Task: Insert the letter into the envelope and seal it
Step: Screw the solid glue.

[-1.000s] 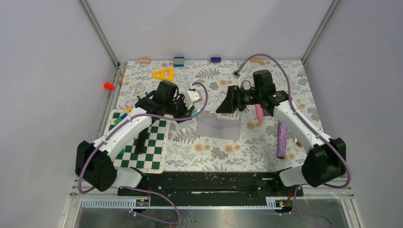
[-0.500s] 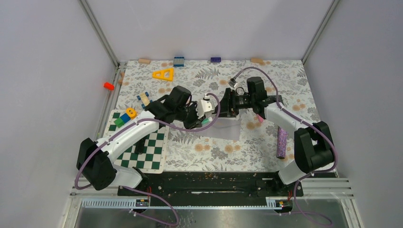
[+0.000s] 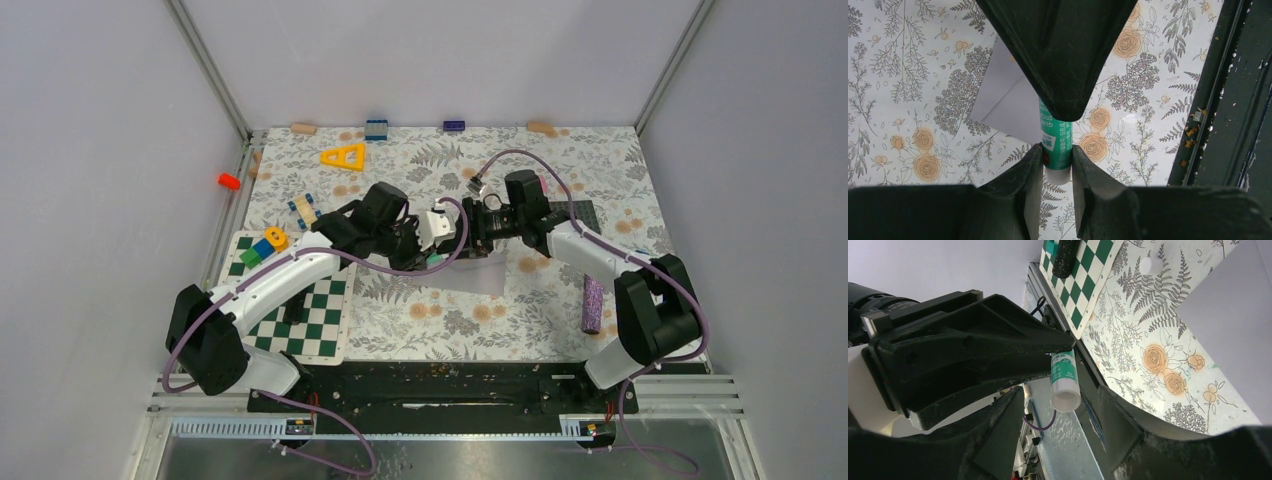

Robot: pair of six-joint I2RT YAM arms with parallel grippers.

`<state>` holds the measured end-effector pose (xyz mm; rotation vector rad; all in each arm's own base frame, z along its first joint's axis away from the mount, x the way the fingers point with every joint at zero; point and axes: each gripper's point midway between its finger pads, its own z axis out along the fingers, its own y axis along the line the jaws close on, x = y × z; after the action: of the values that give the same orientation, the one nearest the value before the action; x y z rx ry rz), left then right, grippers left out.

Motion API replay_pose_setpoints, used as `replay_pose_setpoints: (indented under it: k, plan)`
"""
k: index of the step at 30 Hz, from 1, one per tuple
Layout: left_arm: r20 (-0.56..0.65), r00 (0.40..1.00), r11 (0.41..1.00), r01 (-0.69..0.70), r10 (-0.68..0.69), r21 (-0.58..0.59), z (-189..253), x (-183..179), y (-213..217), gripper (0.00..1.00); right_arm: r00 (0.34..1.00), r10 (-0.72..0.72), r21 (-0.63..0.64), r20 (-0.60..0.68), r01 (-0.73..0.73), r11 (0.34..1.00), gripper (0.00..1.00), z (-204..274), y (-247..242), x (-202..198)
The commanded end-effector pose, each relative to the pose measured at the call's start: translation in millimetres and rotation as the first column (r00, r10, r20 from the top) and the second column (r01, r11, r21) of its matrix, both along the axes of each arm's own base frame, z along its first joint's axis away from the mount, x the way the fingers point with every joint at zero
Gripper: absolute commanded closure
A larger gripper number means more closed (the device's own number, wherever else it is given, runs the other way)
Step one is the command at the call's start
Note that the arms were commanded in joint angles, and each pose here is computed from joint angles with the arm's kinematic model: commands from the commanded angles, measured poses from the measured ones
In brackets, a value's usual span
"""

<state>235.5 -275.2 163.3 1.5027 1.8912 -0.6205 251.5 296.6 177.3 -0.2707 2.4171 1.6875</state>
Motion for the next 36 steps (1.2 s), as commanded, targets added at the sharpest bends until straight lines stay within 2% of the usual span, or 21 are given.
replay_pose_setpoints:
  k: [1, 16, 28, 29, 30, 32, 35, 36]
  plan:
    - [0.052, 0.999, 0.999, -0.006, 0.008, -0.042, 17, 10, -9, 0.90, 0.999, 0.009, -0.013, 0.044, -0.008, 1.000, 0.38, 1, 4, 5]
    - [0.041, 0.999, 0.999, 0.007, -0.005, -0.038, 13, 6, -11, 0.90, 0.999, 0.030, -0.023, 0.045, -0.029, 0.999, 0.47, -1, 14, 4]
    - [0.045, 0.999, 1.000, -0.004, 0.006, -0.031, 10, 9, -11, 0.89, 0.999, 0.040, -0.040, 0.026, -0.039, 0.998, 0.72, -3, 14, -1]
    - [0.047, 0.999, 0.999, -0.005, 0.006, -0.033, 10, 9, -11, 0.83, 0.999, 0.045, -0.037, 0.027, -0.044, 0.998, 0.73, -2, 14, -1]
    - [0.047, 0.999, 0.999, -0.006, 0.008, -0.036, 10, 9, -11, 0.70, 0.998, 0.051, -0.033, 0.029, -0.050, 0.998, 0.75, 0, 15, -2]
    - [0.050, 0.999, 0.999, 0.001, 0.002, -0.055, 13, 8, -12, 0.54, 0.997, 0.067, -0.022, 0.049, -0.066, 0.998, 0.76, 6, 15, -3]
    - [0.023, 0.999, 0.991, -0.019, 0.023, -0.134, 27, 12, -8, 0.25, 0.993, 0.083, -0.003, 0.085, -0.083, 0.997, 0.76, 16, 13, -5]
    - [-0.001, 0.999, 0.984, -0.032, 0.032, -0.178, 36, 16, -4, 0.19, 0.992, 0.083, 0.002, 0.099, -0.084, 0.996, 0.76, 20, 12, -6]
